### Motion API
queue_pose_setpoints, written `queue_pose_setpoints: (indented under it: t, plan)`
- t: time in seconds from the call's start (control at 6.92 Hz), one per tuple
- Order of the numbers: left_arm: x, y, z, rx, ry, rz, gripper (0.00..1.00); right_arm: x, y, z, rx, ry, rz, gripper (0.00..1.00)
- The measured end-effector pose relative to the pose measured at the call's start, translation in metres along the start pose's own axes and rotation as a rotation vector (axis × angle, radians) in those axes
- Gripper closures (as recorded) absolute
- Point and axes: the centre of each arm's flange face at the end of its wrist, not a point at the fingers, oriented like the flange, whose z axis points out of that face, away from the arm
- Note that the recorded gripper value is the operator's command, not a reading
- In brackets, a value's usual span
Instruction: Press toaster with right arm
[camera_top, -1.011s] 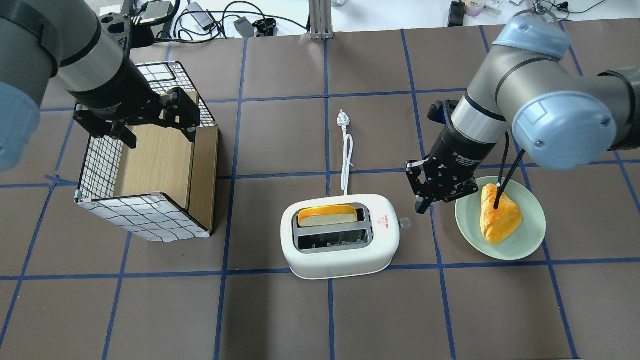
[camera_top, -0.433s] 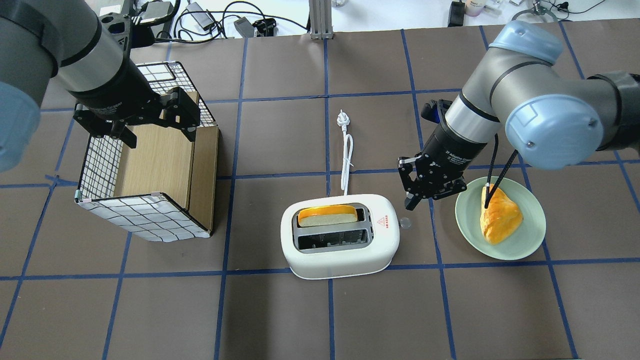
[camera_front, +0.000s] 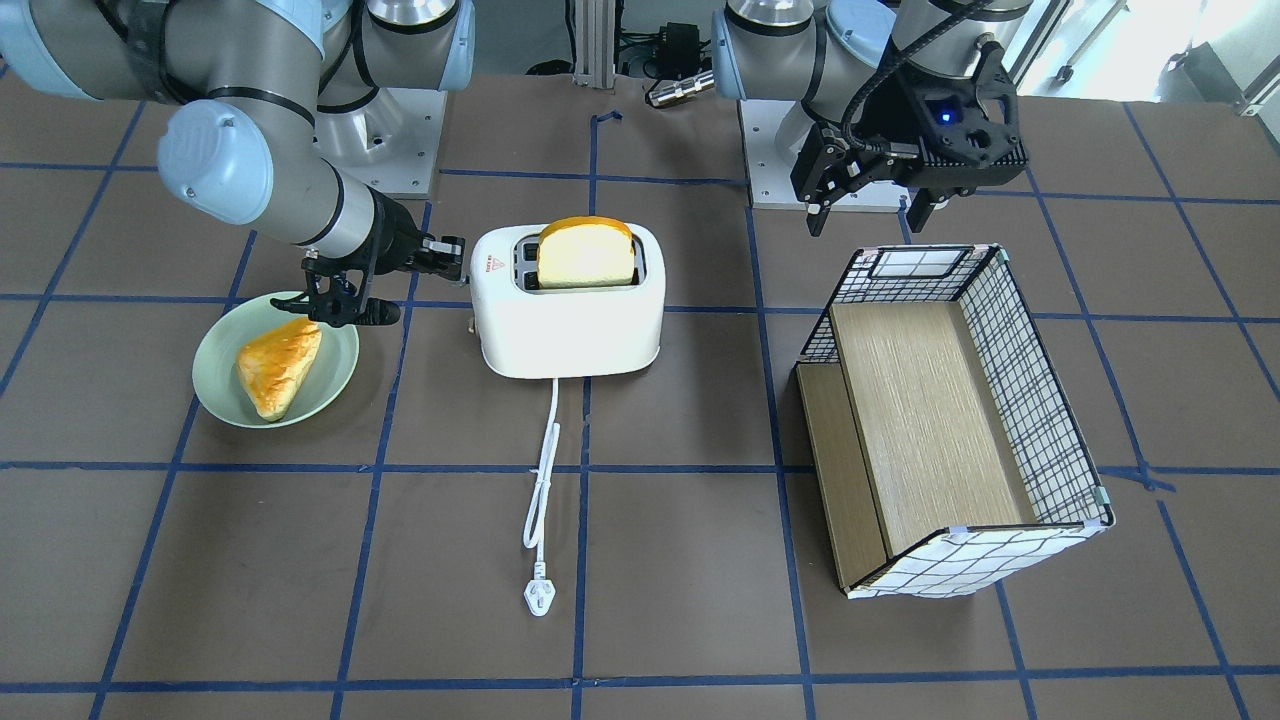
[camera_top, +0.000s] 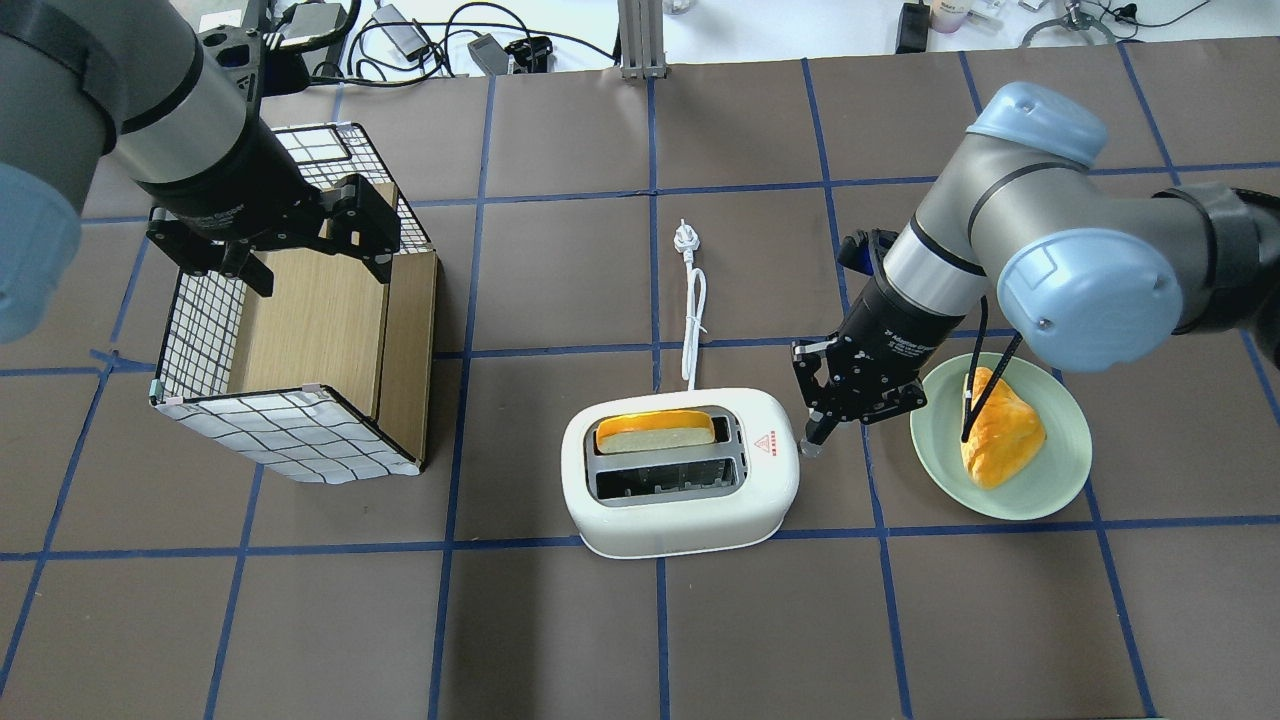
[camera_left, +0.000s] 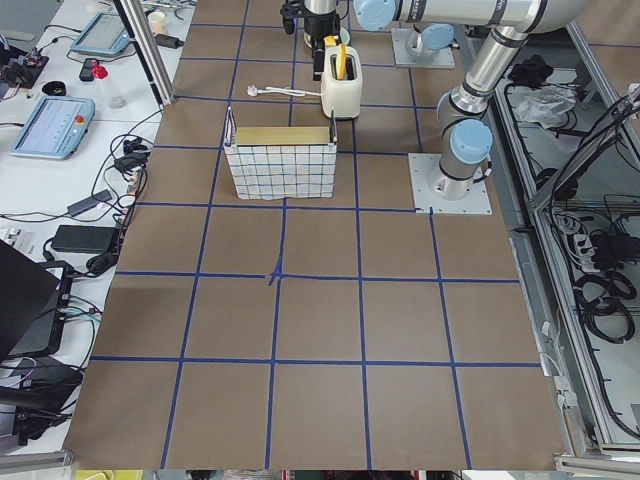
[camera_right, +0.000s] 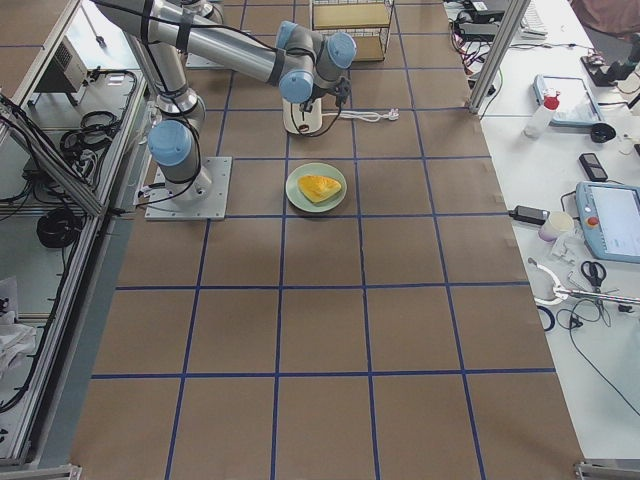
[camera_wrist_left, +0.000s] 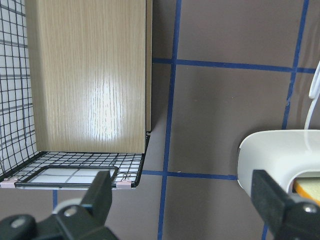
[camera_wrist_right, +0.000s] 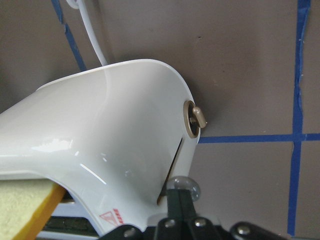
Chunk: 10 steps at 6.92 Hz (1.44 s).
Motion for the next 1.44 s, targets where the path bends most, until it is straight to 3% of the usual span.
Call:
queue_pose_setpoints:
  t: [1.44]
  plan:
    - [0.000,0.000,0.000,0.000,0.000,0.000,0.00,0.011,-0.016,0.033,0.008,-0.001,-0.012,1.00]
